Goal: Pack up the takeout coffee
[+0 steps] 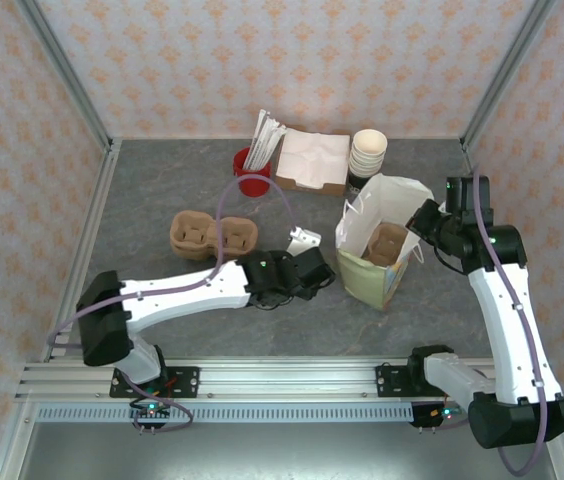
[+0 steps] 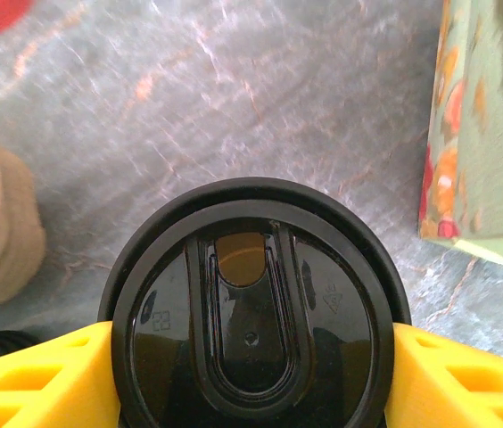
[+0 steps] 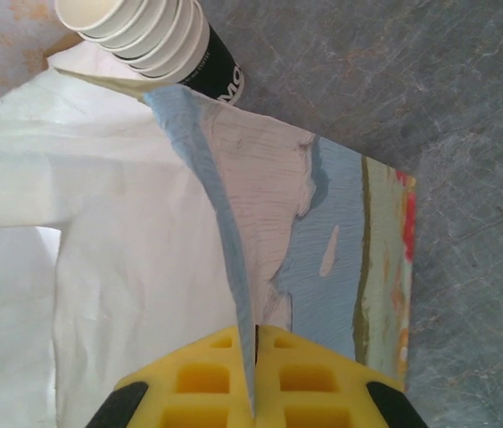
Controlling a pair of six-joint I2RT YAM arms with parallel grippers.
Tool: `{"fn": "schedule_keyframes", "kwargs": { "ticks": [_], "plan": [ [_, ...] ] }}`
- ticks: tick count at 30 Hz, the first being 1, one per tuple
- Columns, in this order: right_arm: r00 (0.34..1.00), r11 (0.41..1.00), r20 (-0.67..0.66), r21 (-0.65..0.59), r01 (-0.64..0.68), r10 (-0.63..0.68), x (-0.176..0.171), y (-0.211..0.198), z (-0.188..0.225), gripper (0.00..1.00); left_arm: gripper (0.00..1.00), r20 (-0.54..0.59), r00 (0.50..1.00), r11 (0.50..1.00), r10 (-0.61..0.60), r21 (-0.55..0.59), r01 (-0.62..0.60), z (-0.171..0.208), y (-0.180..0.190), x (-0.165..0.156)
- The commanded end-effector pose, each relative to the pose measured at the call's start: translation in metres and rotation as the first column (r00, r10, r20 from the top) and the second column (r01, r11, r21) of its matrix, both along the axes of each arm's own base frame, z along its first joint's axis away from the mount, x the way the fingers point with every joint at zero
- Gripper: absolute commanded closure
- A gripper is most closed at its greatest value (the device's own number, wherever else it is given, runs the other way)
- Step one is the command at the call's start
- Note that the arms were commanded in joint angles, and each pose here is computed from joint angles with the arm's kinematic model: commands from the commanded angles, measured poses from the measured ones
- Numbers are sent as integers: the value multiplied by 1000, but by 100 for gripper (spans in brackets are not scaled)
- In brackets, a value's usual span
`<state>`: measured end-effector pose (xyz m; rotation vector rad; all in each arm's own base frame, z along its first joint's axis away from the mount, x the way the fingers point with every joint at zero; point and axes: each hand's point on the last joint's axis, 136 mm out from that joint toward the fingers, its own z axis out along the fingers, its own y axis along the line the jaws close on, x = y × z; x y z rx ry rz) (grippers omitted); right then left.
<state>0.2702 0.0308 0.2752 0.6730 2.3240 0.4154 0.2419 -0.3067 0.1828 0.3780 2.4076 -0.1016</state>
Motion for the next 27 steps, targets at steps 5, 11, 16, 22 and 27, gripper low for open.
{"fn": "schedule_keyframes", "kwargs": {
  "ticks": [5,11,16,22,27],
  "plan": [
    [993,973,64,215,86,-102,11,13,12,100,30,175,983,998,48,-56,-39,108,38,3],
    [987,929,66,353,114,-146,20,25,7,100,30,241,970,993,26,-121,3,169,49,-3],
    [987,916,65,385,114,-150,27,39,0,100,31,274,962,984,12,-172,36,207,49,-5],
    [993,920,45,385,81,-106,39,63,-9,100,30,308,951,968,-16,-234,92,241,42,-11],
    [995,922,52,383,54,-80,41,79,-9,100,30,324,945,958,-48,-253,135,255,27,-9]
  ]
}}
